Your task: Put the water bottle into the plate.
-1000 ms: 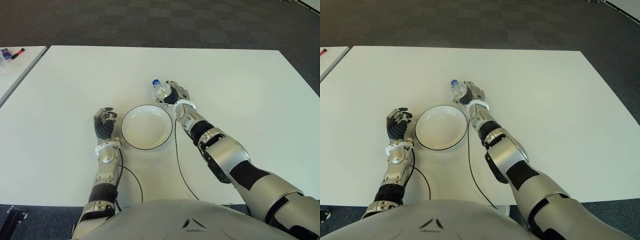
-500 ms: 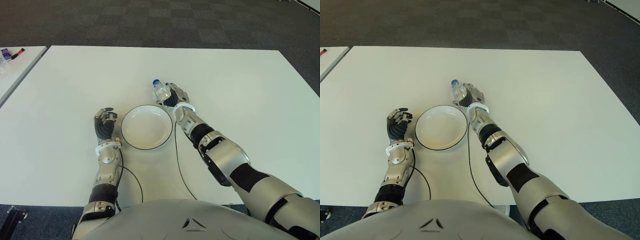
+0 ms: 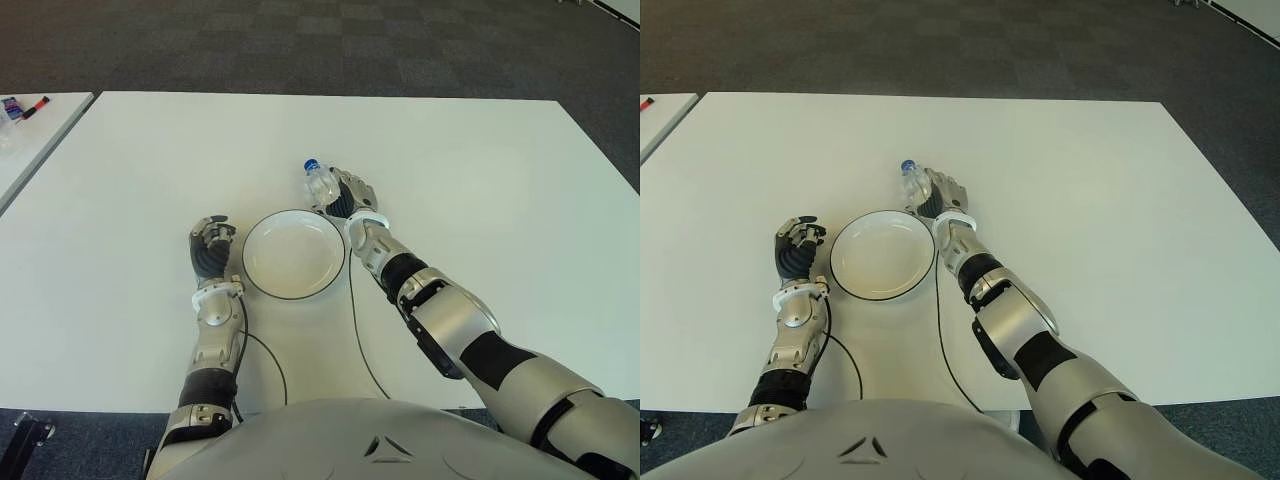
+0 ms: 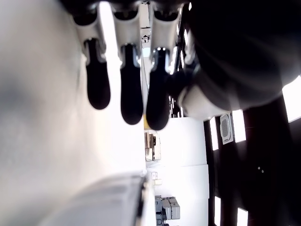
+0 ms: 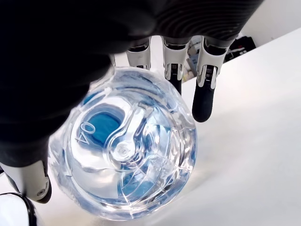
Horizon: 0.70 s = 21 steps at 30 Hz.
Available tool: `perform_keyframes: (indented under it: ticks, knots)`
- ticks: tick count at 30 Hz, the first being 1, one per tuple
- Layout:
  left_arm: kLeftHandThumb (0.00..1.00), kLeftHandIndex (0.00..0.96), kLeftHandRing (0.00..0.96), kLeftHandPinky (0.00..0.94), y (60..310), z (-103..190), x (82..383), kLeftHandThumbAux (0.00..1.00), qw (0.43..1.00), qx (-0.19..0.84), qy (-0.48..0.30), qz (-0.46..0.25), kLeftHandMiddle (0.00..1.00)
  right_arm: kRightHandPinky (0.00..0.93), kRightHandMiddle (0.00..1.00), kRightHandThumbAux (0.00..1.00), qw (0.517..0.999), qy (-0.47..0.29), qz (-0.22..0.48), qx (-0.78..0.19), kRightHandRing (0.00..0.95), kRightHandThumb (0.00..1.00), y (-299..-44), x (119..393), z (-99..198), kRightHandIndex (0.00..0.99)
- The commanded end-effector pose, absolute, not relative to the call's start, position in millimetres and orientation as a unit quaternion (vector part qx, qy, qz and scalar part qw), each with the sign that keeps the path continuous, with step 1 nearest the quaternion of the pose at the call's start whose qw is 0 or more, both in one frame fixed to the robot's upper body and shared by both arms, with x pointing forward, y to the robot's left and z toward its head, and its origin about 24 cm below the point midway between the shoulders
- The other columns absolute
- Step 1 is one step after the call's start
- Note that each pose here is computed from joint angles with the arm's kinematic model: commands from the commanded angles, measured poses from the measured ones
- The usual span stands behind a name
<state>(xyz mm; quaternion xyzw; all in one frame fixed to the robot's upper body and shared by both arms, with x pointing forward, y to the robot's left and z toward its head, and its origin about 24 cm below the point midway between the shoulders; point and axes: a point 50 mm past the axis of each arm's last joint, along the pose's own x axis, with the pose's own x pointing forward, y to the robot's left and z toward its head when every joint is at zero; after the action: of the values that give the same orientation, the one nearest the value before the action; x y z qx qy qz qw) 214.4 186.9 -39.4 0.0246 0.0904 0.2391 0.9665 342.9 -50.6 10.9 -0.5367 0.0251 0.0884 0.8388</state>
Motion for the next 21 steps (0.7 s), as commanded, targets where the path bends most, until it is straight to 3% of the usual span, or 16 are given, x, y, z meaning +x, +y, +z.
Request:
perform_keyframes:
  ticks: [1,10,21]
  knots:
    - [0.687,0.421,0.511,0.485,182.6,-60.6,198.0,0.722,0.955,0.017,0.154,0.252,0.534,0.253,0.16,0.606,0.836,0.023,0.09,-0.54,0.126,0.052,-52.3,339.9,6.9,0.023]
    - [0.689,0.422,0.525,0.49,182.6,-60.3,198.1,0.723,0.956,0.021,0.153,0.25,0.547,0.21,0.119,0.6,0.841,0.033,0.093,-0.532,0.088,0.04,-52.6,339.8,6.1,0.014]
    - [0.688,0.422,0.52,0.485,182.6,-59.3,197.4,0.723,0.956,0.017,0.15,0.253,0.544,0.077,0.049,0.552,0.818,0.08,0.11,-0.559,0.026,0.005,-54.6,339.6,0.4,0.0]
